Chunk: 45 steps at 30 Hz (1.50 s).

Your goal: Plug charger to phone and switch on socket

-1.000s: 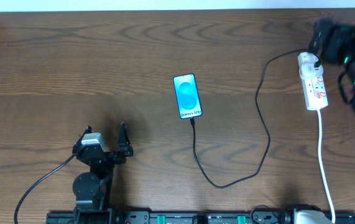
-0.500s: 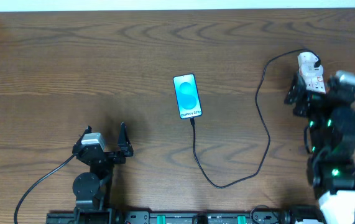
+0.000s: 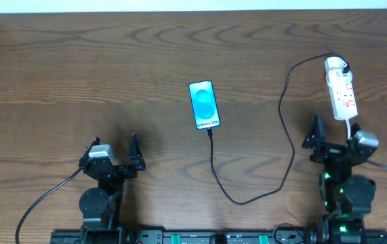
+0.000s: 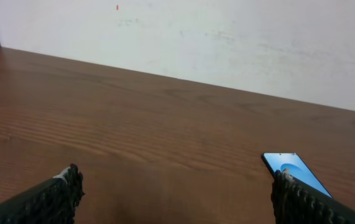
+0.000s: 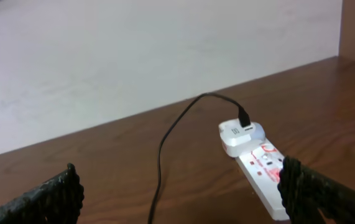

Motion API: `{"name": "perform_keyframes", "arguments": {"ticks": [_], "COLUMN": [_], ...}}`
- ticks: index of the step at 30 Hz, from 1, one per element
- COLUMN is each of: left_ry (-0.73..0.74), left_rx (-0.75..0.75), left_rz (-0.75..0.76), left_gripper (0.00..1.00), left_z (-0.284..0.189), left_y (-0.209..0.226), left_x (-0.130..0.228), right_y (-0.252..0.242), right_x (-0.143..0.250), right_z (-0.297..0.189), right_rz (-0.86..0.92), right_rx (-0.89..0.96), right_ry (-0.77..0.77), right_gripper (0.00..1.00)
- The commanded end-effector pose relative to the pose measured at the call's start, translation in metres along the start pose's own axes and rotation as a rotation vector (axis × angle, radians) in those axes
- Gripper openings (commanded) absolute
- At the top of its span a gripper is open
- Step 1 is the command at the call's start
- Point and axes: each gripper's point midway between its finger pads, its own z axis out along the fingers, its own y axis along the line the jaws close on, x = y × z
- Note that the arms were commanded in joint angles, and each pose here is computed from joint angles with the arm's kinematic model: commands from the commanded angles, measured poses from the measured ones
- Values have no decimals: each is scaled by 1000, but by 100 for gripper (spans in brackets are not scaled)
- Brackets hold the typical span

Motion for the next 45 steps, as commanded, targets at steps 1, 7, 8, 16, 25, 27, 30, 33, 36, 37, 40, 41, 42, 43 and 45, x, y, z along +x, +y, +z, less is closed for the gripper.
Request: {"name": "perform_keyframes", "arguments": {"ticks": [1,7,8,16,25,27,30,33,36,37,40,41,42,43,45], "left_ry": [43,42,43,43,43,43,43,43,43,43,43,42,43,43,42], "left_rx": [-1,-1,-1,-1,-1,-1,-1,-1,-1,-1,-1,-1,-1,-1,-1], "left_rz": [13,13,13,13,13,13,13,13,13,13,13,13,13,13,13], "left_gripper": [98,98,98,98,98,98,98,98,98,98,98,98,98,98,98], "left_z": [1,1,1,1,1,1,1,1,1,1,1,1,1,1,1], "left_y": [2,2,2,2,2,2,2,2,2,2,2,2,2,2,2], "left_x": [15,15,15,15,15,15,15,15,15,15,15,15,15,15,15], "right_y": [-2,-1,0,8,8,8,8,8,8,8,8,8,8,8,8], "right_x": [11,14,15,34,34,34,35,34,34,34,34,34,34,34,34], "right_z": [-8,-20,-22,-26,-27,-27,-27,-26,-26,-26,-27,-27,-26,-26,-26], "right_rz": [-1,-103,-131,-315,-312,-301,-286,-264,-264,-264,-264,-264,-264,-264,-264], "right_rx": [-6,-20,-32,-97,-98,-98,-97,-97,-97,-97,-97,-97,-97,-97,-97], "right_ry": [-10,-1,1,67,70,70,71,69,69,69,69,69,70,69,69], "right_gripper": [99,99,99,99,99,99,99,99,99,99,99,99,99,99,99]}}
